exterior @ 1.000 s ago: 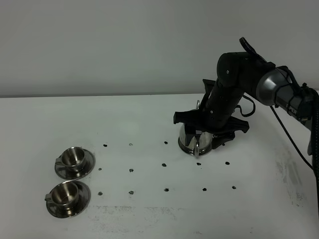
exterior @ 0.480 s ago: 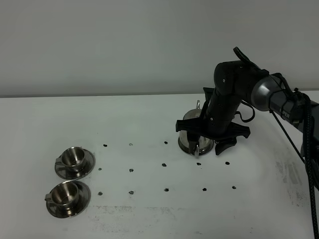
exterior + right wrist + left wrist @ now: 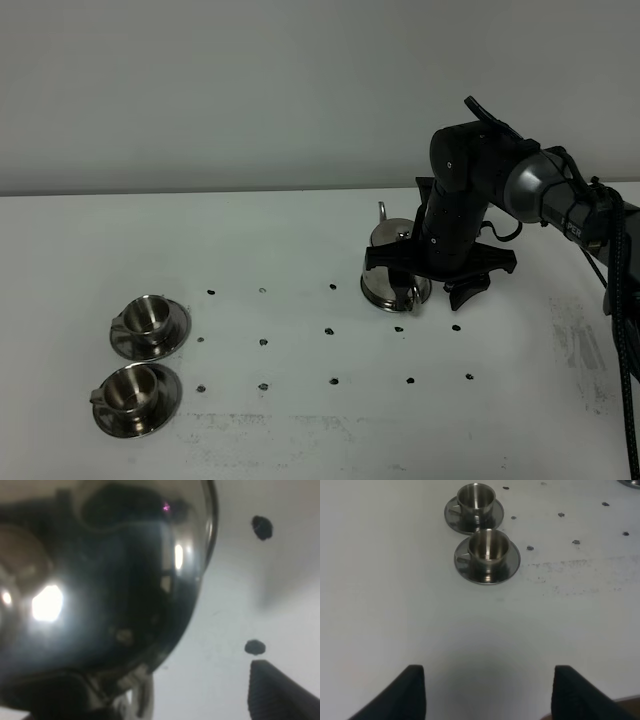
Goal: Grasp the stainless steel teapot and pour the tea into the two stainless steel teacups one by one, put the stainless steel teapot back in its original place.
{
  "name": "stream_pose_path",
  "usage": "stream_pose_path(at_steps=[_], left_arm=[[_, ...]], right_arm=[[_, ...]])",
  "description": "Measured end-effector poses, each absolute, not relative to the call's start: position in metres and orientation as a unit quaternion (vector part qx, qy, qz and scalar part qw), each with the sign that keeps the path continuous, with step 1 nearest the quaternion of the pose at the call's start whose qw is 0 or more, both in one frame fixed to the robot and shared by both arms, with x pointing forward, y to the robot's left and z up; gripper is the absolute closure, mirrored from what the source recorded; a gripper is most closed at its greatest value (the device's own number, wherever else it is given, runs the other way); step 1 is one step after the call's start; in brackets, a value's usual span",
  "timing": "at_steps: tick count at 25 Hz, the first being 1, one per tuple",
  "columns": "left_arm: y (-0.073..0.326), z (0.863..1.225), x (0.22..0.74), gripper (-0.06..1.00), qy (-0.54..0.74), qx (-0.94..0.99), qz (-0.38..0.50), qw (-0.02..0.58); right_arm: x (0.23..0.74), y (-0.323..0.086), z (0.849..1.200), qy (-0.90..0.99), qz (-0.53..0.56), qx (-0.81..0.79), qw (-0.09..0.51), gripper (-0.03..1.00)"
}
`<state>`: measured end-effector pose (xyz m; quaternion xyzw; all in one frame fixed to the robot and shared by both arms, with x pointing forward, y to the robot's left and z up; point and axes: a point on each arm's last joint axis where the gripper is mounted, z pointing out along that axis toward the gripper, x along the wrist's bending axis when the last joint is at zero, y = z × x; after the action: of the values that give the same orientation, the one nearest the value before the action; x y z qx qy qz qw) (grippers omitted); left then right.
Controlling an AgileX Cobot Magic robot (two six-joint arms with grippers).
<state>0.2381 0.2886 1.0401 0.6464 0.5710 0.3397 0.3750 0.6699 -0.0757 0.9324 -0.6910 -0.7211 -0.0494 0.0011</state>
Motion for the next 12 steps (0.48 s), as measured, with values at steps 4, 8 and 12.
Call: stream_pose_path(at_steps=[4,8,12], left_arm=[[0.289,1.04,0.238,0.4,0.571,0.646,0.34,0.375],[0.289,1.04,0.238,0.4,0.571,0.646,0.34,0.375],[0.289,1.04,0.238,0.4,0.571,0.646,0.34,0.375]], right_arm=[[0.671,-0.069,0.94,-0.721,-0.072,-0.689,0.023,0.37],[0.674,-0.061,0.956,-0.73,-0.107,-0.674,0.03,0.37],[0.674,-0.055,0.963,-0.746,-0.117,-0.656,0.02,0.37]])
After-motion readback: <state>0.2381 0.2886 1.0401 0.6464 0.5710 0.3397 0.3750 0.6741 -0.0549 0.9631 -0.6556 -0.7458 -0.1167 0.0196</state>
